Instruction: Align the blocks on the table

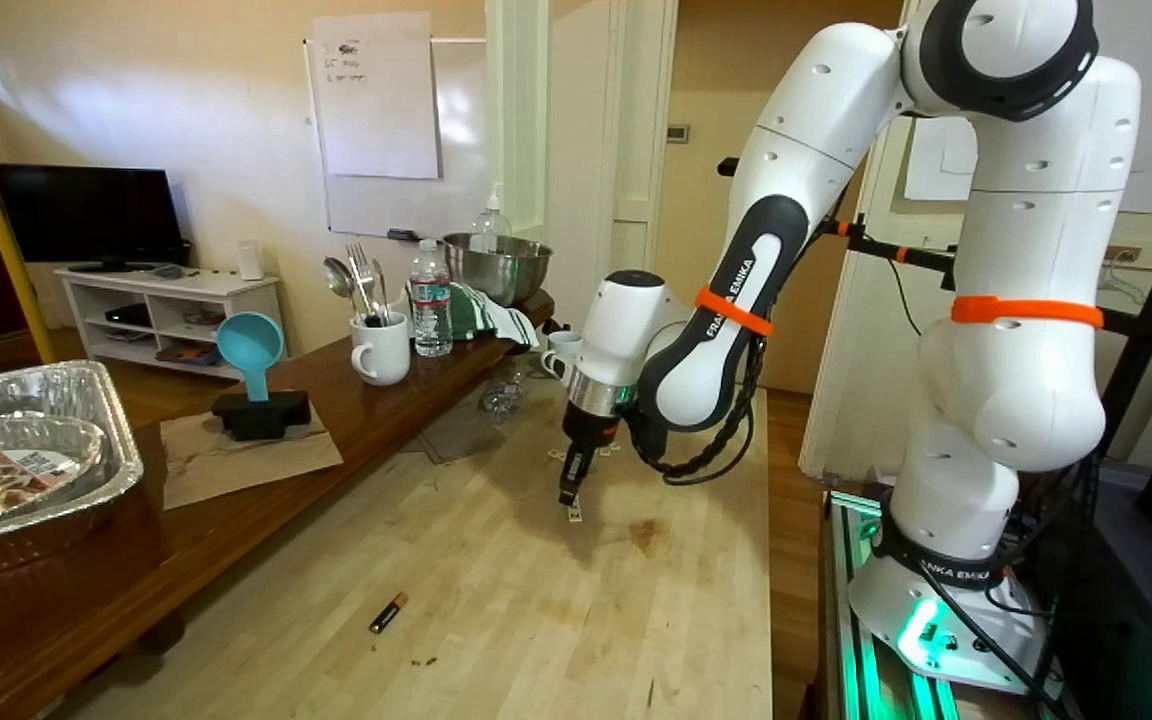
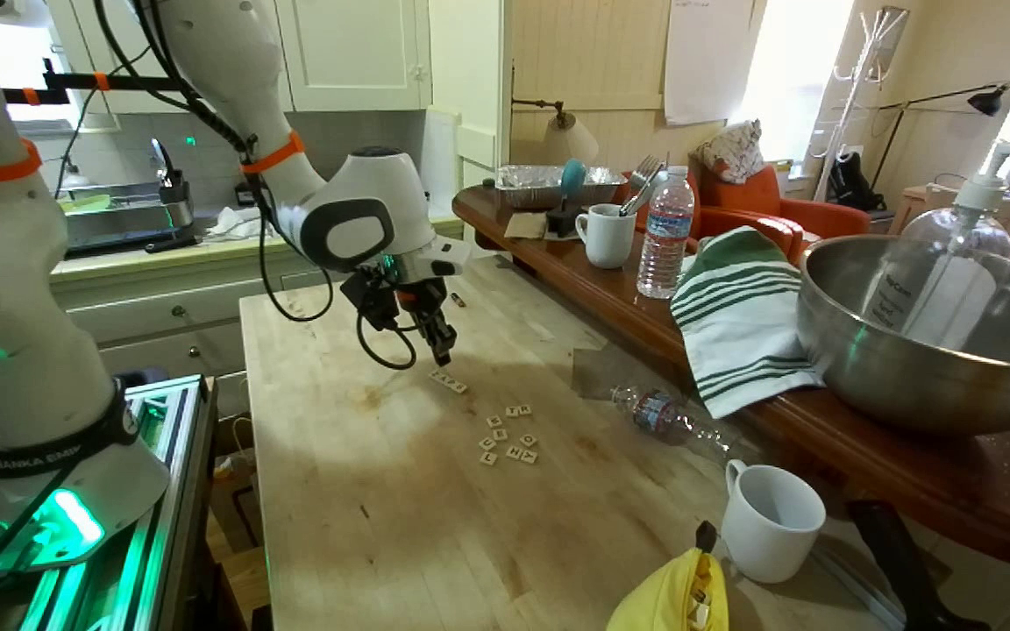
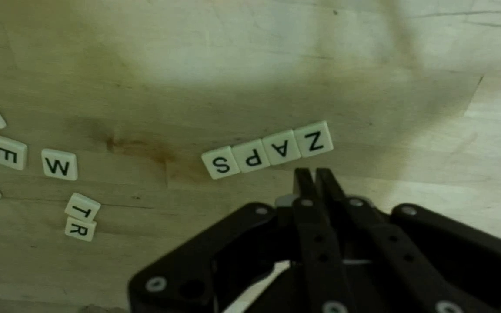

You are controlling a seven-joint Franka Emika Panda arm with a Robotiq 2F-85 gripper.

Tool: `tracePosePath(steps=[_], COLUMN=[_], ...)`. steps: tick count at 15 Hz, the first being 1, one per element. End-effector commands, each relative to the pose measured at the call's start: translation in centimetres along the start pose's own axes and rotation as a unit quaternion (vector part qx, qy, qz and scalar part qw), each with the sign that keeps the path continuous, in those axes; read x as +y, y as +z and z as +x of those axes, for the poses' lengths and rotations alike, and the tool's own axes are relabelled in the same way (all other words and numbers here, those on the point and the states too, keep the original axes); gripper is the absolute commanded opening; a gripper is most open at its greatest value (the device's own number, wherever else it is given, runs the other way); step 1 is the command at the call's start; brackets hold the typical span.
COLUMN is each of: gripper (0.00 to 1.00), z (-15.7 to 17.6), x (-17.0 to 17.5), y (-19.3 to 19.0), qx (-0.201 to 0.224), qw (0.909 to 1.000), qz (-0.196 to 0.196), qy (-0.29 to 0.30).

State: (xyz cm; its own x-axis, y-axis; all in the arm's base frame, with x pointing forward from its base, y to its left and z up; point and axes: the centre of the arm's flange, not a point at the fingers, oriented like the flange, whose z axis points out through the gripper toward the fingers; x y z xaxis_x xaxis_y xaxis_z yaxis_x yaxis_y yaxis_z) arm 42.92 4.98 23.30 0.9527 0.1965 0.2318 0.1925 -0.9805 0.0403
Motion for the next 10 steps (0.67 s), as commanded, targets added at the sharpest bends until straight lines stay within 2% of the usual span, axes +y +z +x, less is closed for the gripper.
tracePosePath(steps=[1,9,10], gripper=[0.4,0.99,1.0], z=[0.1,0.1,0.1], x=[0.8,1.8,1.9], y=[-1.6,-2.5,-2.7], qx=[-0.008,-0.029,-0.029], qw=[0.9996,0.9936,0.993], qz=[0.0,-0.001,-0.002], qy=[-0.027,-0.11,-0.115])
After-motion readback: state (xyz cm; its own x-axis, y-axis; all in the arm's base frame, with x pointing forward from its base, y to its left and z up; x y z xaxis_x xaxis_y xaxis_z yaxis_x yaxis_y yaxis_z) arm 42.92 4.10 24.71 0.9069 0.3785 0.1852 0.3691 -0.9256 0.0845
